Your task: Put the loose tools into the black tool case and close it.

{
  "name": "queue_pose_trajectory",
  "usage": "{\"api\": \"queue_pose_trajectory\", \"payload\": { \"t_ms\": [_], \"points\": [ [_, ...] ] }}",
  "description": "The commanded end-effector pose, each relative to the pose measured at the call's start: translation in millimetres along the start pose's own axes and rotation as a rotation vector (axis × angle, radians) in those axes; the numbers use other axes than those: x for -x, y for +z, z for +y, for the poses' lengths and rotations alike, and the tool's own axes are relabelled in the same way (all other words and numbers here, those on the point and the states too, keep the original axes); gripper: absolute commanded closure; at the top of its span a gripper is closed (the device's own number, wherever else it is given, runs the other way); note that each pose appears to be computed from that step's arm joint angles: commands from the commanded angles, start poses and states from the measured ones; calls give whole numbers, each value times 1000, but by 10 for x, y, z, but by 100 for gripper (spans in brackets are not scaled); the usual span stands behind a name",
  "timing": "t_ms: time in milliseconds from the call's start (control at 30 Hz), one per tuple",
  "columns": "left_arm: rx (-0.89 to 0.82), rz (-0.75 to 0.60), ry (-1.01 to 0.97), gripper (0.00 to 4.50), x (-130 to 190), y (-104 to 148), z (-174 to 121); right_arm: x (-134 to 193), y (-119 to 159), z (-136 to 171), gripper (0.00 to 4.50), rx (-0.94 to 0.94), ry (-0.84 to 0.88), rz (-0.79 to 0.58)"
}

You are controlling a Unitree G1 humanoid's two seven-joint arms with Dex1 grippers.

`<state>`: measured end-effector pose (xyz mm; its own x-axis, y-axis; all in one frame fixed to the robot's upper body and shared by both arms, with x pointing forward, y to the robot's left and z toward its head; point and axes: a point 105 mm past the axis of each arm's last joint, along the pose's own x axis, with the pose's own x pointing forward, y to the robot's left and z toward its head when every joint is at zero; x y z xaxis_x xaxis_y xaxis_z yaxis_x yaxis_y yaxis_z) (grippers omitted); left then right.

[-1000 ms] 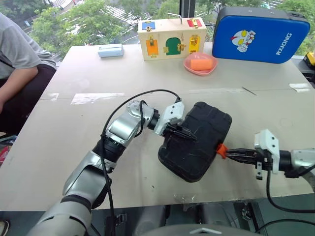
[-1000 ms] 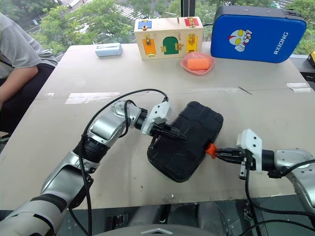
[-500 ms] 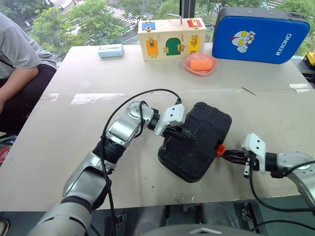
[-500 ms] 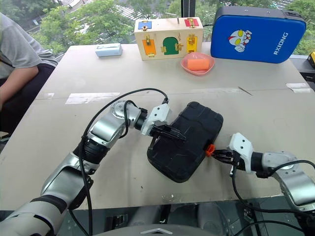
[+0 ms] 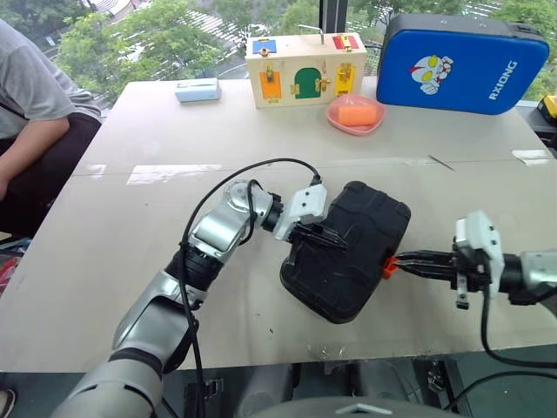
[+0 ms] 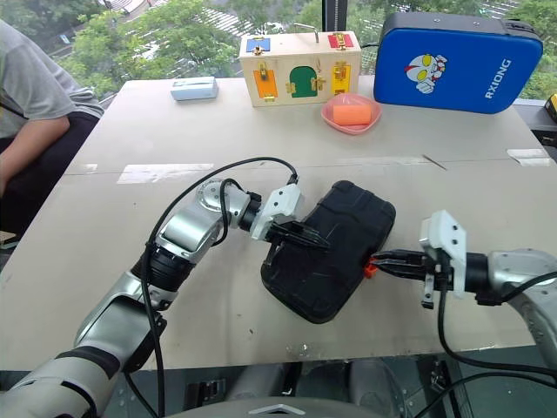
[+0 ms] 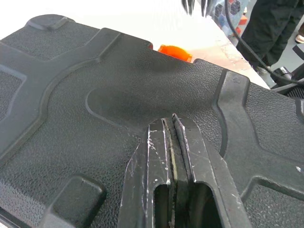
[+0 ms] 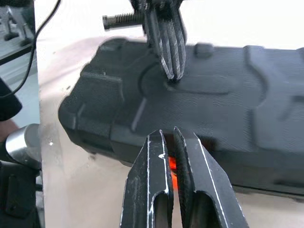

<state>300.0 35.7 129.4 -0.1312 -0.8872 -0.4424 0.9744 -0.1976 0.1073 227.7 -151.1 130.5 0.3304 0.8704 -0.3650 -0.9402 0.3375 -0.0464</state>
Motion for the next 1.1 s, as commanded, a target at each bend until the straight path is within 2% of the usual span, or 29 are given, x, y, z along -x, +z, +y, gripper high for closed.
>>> {"api": "queue_pose_trajectory", "payload": {
  "t_ms": [33,133,333,433,733,867,1100],
  "points": [
    [77,91,1,443,-19,-270,-32,-2,-159,-72,450,22,-45,70],
    [80,94,4,443,-1,-281,-30,63,-263,-78,450,12,-61,103],
    [86,92,9,443,6,-285,-30,211,-112,-71,450,-7,-94,38],
    [84,89,6,443,-9,-279,-28,249,-216,-58,450,-29,-100,80],
    [55,110,-2,443,-40,-270,-2,-40,-580,-75,450,-41,-108,148],
    [37,146,-2,443,-41,-333,1,-180,-484,-136,450,-3,-111,103],
    [-35,239,-3,443,-66,-514,2,-234,-140,-171,450,48,-103,-12]
  ]
}}
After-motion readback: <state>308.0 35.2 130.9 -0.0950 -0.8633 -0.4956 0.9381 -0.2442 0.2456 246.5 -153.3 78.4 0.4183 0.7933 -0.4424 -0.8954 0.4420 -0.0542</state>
